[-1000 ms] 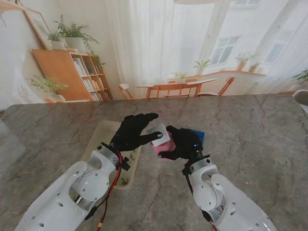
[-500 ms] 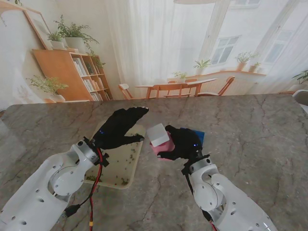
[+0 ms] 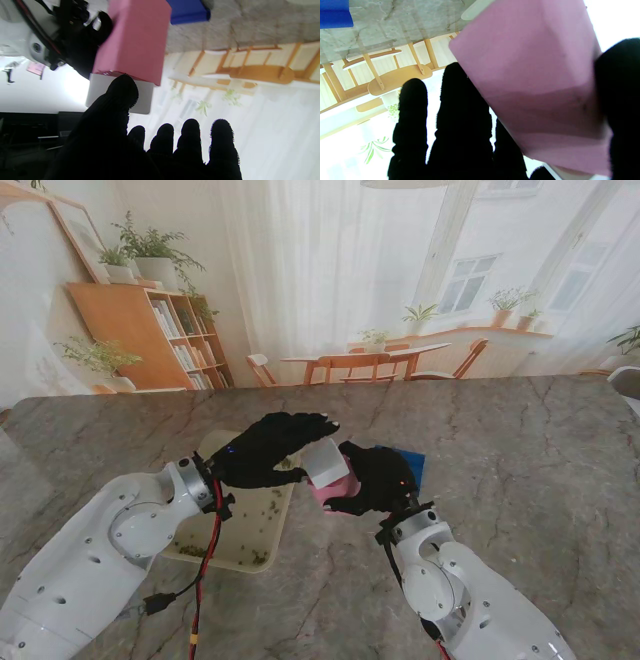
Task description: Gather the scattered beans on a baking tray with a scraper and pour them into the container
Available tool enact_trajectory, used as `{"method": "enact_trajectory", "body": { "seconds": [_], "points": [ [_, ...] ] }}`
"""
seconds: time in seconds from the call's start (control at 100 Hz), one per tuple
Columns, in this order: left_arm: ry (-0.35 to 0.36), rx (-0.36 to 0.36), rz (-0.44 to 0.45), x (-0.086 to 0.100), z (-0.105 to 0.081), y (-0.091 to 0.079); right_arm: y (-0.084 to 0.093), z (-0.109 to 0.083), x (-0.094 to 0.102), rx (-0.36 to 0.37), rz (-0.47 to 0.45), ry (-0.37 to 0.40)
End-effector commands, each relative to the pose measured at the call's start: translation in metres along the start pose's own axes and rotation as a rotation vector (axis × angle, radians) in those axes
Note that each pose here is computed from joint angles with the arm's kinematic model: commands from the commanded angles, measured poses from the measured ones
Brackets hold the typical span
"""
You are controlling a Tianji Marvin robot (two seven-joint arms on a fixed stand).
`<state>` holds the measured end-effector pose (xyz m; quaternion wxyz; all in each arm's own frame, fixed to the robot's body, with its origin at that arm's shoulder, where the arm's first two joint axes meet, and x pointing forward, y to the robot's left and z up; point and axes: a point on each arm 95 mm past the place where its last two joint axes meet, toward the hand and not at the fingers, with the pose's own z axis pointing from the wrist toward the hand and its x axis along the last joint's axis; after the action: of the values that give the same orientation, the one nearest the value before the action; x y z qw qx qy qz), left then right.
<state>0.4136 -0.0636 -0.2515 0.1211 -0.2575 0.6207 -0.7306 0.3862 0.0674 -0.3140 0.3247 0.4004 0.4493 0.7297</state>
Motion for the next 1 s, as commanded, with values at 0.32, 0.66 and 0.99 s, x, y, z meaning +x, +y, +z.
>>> {"method": "enact_trajectory", "body": {
  "seconds": [0.32,0.66,0.99],
  "points": [
    [0.031,-0.061,-0.032,0.003,0.006,0.000,0.001,-0.001,0.004,0.000,-0.013,0.023],
    [-0.023,0.051,-0.051,0.005,0.019,0.013,0.002,-0.002,0.006,-0.014,0.000,0.010],
    [-0.095,0.056,-0.207,0.015,0.025,0.024,0.002,-0.003,0.007,-0.015,-0.012,-0.005]
  ]
}}
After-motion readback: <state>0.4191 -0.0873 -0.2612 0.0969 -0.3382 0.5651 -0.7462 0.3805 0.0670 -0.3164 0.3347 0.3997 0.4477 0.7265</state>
